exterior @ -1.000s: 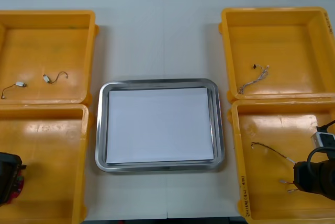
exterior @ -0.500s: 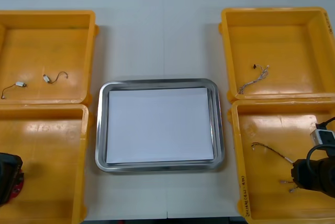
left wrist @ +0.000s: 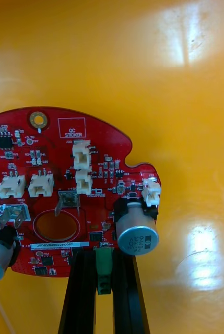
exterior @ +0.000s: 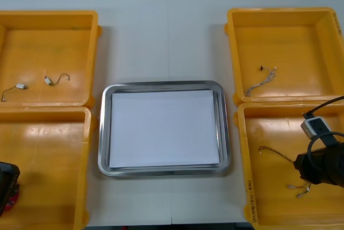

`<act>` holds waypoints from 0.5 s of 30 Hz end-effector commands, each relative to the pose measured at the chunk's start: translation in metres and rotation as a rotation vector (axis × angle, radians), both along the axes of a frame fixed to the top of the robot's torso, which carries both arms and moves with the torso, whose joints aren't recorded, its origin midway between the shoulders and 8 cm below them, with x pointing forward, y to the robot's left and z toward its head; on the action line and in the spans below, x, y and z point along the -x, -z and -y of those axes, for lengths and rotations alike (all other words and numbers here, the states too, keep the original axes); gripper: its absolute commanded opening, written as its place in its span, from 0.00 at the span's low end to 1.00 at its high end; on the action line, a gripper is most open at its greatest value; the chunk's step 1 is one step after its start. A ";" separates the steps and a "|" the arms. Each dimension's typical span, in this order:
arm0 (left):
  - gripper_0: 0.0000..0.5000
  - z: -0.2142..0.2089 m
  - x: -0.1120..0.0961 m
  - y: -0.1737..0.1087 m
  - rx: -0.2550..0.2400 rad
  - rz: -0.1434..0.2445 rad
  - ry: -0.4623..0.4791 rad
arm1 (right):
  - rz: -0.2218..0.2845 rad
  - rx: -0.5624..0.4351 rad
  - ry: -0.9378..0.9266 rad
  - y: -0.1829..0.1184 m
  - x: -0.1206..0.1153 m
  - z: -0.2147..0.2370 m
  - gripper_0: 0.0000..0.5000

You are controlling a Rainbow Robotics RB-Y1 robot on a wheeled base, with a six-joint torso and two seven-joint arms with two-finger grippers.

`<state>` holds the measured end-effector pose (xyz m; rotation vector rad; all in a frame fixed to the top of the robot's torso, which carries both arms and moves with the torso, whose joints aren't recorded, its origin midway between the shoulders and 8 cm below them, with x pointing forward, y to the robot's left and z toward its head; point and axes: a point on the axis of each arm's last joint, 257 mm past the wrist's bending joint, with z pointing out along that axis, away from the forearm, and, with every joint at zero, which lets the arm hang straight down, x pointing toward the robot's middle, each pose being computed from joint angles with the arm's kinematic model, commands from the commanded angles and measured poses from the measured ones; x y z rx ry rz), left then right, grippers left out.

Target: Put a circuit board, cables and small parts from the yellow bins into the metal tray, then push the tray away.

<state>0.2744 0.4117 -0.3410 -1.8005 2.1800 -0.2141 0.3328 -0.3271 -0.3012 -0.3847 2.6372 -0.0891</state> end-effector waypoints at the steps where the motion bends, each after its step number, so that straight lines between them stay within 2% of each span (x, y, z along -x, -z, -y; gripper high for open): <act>1: 0.00 -0.001 -0.004 -0.034 -0.044 0.026 0.006 | 0.043 -0.023 -0.025 -0.005 -0.024 0.009 1.00; 6: 0.00 0.010 0.005 -0.054 -0.072 -0.005 0.050 | 0.044 -0.029 -0.043 -0.002 -0.026 0.009 1.00; 11: 0.00 0.020 0.003 -0.073 -0.097 -0.009 0.107 | 0.063 -0.043 -0.048 -0.002 -0.031 0.000 1.00; 15: 0.00 0.028 -0.014 -0.092 -0.126 0.038 0.168 | 0.066 -0.053 -0.043 0.002 -0.034 -0.004 1.00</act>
